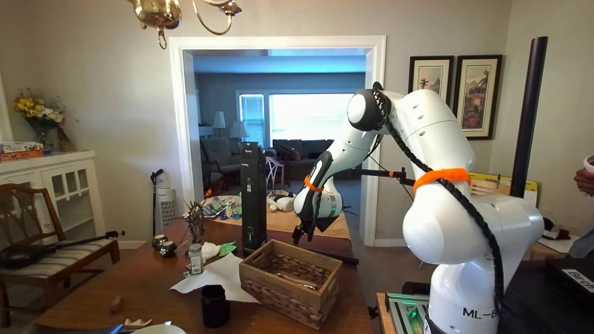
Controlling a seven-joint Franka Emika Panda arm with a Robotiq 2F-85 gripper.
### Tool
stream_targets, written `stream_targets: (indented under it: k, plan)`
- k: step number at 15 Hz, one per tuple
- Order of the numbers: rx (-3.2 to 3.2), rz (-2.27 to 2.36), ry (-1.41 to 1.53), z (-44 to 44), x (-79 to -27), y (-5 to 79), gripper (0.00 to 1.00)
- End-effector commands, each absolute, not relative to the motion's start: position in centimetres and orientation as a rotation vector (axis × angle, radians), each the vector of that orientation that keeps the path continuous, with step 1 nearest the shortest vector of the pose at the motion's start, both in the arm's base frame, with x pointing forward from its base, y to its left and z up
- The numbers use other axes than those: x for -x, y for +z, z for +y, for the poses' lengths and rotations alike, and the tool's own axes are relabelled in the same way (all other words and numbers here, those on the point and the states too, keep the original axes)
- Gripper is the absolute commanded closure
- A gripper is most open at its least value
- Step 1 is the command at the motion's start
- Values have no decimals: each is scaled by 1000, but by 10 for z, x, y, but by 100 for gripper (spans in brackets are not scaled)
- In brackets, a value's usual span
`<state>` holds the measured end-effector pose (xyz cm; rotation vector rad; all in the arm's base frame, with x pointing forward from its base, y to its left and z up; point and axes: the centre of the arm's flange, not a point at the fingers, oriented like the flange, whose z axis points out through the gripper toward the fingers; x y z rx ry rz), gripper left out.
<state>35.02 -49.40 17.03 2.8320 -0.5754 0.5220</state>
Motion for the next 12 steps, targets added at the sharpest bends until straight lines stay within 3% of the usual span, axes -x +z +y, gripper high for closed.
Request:
stream_targets:
  k: [1, 10, 11, 12]
  plan:
    - [-2840, -596, 569, -495, -359, 152, 1]
    - [-2783, -518, 596, -493, -372, 113, 0]
    - [-2784, -517, 589, -493, -373, 111, 7]
    - [-2791, -514, 575, -493, -374, 108, 27]
